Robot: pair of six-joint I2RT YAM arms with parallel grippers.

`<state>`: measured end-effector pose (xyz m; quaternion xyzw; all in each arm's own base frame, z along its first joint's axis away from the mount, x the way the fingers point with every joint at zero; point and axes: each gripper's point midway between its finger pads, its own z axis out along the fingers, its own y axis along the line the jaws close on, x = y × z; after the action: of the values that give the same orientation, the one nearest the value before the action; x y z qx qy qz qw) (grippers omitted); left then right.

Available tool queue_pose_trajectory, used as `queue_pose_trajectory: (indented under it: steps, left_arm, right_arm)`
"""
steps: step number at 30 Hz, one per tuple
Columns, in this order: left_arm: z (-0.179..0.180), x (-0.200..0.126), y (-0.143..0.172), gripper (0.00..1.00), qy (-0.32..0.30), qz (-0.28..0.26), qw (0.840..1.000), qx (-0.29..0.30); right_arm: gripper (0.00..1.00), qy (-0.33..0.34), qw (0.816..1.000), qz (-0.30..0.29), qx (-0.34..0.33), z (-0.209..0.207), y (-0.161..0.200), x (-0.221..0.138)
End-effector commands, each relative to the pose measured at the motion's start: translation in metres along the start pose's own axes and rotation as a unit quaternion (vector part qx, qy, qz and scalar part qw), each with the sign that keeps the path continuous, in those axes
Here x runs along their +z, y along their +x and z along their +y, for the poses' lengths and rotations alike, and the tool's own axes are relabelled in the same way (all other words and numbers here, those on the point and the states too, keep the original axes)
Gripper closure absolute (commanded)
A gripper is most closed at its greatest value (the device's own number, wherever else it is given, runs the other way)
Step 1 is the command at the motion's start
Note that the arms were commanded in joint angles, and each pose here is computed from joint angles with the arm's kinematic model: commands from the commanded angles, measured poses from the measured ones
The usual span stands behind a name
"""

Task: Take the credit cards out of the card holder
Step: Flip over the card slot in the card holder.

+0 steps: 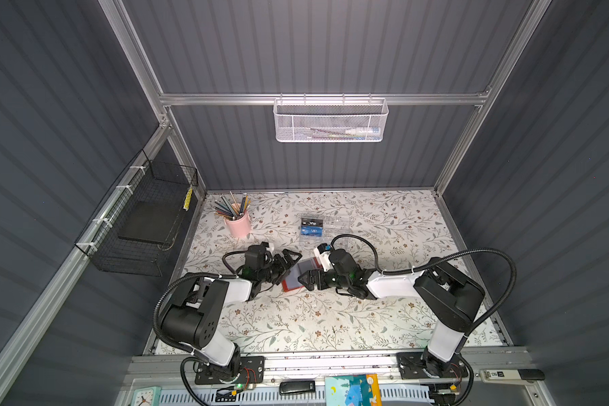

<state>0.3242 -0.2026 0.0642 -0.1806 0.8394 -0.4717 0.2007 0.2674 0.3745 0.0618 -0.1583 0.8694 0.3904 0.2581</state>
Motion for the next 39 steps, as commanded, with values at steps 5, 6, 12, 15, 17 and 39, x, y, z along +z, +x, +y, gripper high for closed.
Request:
queue_pose_trajectory:
  steps: [5,6,12,15,17,39]
  left_arm:
    - [0.035,0.001,0.018,0.0,-0.051,0.026,0.998,-0.037]
    - [0.035,0.001,0.018,0.0,-0.051,0.026,0.998,-0.037]
    - [0.035,0.0,0.018,0.0,-0.051,0.027,0.998,-0.038]
    - [0.034,0.0,0.018,0.0,-0.05,0.026,0.998,-0.036]
    - [0.035,0.0,0.018,0.0,-0.051,0.027,0.998,-0.037]
    - [-0.028,-0.013,0.004,0.0,0.012,0.029,0.999,-0.027]
  right_arm:
    - [0.01,0.008,1.0,0.01,0.011,-0.007,0.014,-0.006]
    - [0.01,0.008,1.0,0.01,0.011,-0.007,0.015,-0.006]
    - [0.01,0.004,1.0,0.012,0.016,-0.007,0.017,-0.005]
    - [0.01,0.0,1.0,0.012,0.019,-0.006,0.018,-0.003]
    - [0.01,-0.007,1.0,0.012,0.021,-0.003,0.018,-0.003]
    - [0.01,-0.019,0.999,0.015,0.026,0.001,0.024,0.005]
